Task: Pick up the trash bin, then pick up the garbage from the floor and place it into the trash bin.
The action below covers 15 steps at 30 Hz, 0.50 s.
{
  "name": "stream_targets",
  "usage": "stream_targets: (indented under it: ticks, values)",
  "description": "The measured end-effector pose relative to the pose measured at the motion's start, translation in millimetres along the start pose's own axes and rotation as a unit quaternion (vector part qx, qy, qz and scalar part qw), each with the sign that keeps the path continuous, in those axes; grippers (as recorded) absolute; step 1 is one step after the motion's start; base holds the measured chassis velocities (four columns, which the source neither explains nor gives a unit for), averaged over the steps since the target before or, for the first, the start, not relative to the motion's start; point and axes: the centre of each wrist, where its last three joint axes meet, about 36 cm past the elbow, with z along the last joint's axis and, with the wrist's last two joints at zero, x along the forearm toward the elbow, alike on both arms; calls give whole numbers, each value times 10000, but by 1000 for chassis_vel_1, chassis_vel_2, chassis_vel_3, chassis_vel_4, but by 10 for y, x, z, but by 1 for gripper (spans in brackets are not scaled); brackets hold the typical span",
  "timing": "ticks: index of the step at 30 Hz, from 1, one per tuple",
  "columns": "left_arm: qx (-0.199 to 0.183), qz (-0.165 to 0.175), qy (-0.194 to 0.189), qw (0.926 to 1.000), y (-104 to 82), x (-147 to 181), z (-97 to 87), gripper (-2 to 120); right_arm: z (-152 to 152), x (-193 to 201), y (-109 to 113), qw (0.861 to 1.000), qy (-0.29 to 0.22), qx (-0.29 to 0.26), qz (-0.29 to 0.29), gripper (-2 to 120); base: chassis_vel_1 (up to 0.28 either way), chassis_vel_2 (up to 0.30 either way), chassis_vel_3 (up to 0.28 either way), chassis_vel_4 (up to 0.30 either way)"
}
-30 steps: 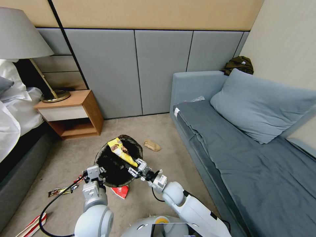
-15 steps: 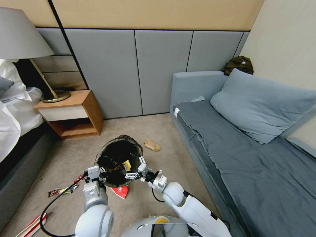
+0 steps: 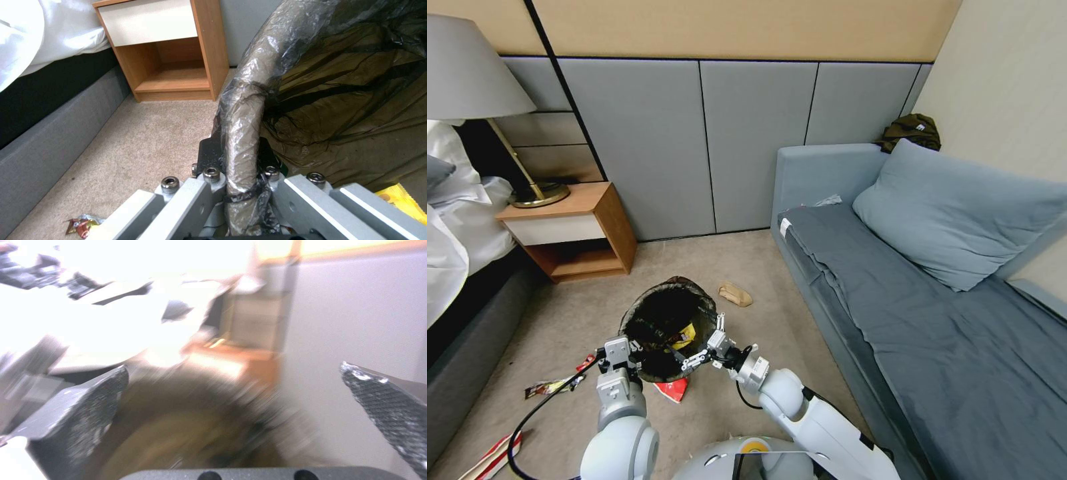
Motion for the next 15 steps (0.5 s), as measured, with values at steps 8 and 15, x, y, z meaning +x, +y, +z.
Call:
stream_targets:
  ticks: [8,15]
  values:
    - [5,70,-26,10000,6,-49,2,0,-525,305,-137,9913,-284,201,1270,100,0,0,0,0]
    - [18,120,-52,9999,1,-76,4,0,-588,585,-4,9814,-172,260,1894,100,0,0,0,0]
